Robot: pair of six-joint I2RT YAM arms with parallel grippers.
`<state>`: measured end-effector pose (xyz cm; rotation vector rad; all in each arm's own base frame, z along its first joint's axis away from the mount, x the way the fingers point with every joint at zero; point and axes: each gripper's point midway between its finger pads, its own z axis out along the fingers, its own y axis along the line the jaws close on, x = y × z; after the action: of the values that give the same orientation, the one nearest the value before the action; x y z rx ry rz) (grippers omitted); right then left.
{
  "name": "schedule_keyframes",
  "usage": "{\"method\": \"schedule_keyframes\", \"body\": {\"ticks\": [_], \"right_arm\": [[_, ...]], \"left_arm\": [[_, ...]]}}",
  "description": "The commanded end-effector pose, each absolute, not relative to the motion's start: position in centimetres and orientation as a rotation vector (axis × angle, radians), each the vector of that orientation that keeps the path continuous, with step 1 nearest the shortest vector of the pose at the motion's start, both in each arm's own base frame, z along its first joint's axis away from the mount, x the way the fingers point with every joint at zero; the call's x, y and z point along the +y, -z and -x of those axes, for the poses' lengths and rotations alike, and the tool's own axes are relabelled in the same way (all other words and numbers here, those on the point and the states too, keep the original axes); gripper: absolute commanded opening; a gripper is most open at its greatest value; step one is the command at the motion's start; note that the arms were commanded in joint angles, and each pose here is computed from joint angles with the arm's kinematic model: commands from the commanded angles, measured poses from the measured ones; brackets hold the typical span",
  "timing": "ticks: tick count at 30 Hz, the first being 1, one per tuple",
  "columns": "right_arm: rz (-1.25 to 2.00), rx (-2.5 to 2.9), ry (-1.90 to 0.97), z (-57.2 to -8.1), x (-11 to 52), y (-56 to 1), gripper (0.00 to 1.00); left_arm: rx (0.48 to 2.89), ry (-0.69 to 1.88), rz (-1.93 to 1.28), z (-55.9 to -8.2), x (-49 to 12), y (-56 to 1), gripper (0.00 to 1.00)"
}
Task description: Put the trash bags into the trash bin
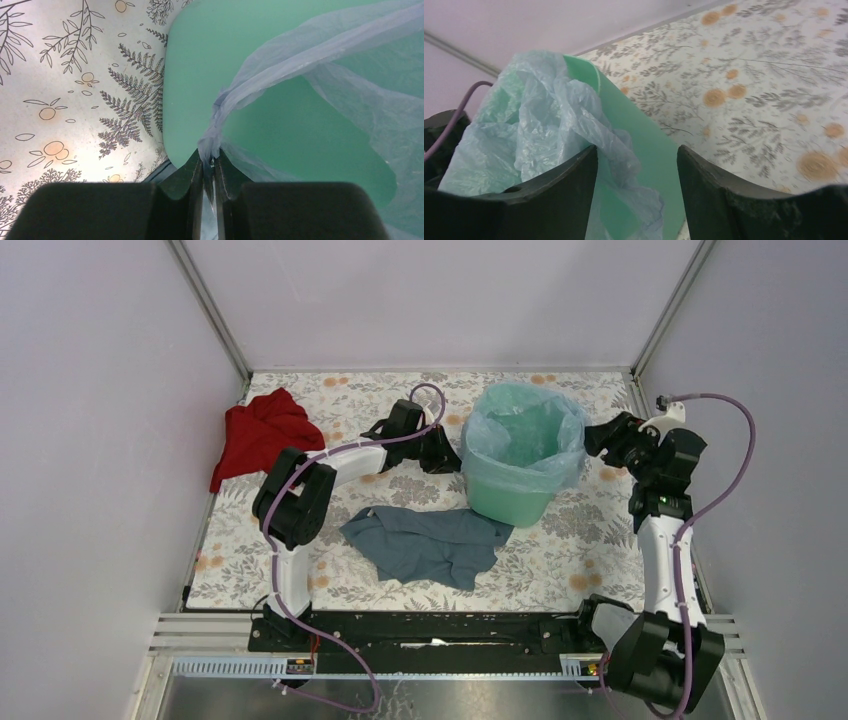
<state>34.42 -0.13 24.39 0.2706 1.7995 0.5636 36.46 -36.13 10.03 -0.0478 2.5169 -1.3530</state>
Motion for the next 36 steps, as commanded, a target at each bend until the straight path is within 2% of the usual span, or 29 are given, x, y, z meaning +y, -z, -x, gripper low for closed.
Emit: {"method": "schedule_keyframes", "body": {"ticks": [1,4,6,10,11,22,25,29,31,36], "right_arm": [[-0.107,1.744,-0.738,-35.3,2.4,-24.9,0.60],[-0.162,1.744,-0.749,-36.0,2.0,-23.8,0.41],[-0.205,1.748,-0.729,-36.3,1.5,-23.0,0.32],[-0.318,1.747,-0.704,-37.0,0.3,-21.4,0.03],[-0.350,1.754,-0.702,-37.2,0.1,-20.9,0.00],[-0.631,2.044,-0.834,-37.6,0.5,-10.8,0.00],[-0.648,2.103,-0.853,-37.1,0.9,-9.2,0.00],[-0.642,2.174,-0.740,-36.4,0.0,-8.8,0.00],[-0.651,2.187,-0.649,-36.8,-1.1,-10.2,0.06],[-0.734,2.231,-0.344,-35.9,-4.4,-13.8,0.43]], "left_arm": [[2.451,1.396,0.000,-37.3,-37.1,-11.7,0.15],[2.448,1.393,0.001,-37.3,-37.1,-11.8,0.15],[2.447,1.392,0.002,-37.3,-37.0,-11.9,0.15],[2.448,1.390,0.012,-37.4,-37.1,-11.7,0.15],[2.449,1.393,0.015,-37.4,-37.2,-11.7,0.15],[2.481,1.372,0.034,-37.1,-38.0,-9.8,0.15],[2.491,1.368,0.042,-37.1,-38.1,-9.2,0.15],[2.496,1.368,0.045,-36.9,-38.5,-8.7,0.15],[2.492,1.376,0.047,-36.8,-38.9,-8.7,0.15],[2.485,1.409,0.045,-36.9,-40.6,-8.6,0.15]]}}
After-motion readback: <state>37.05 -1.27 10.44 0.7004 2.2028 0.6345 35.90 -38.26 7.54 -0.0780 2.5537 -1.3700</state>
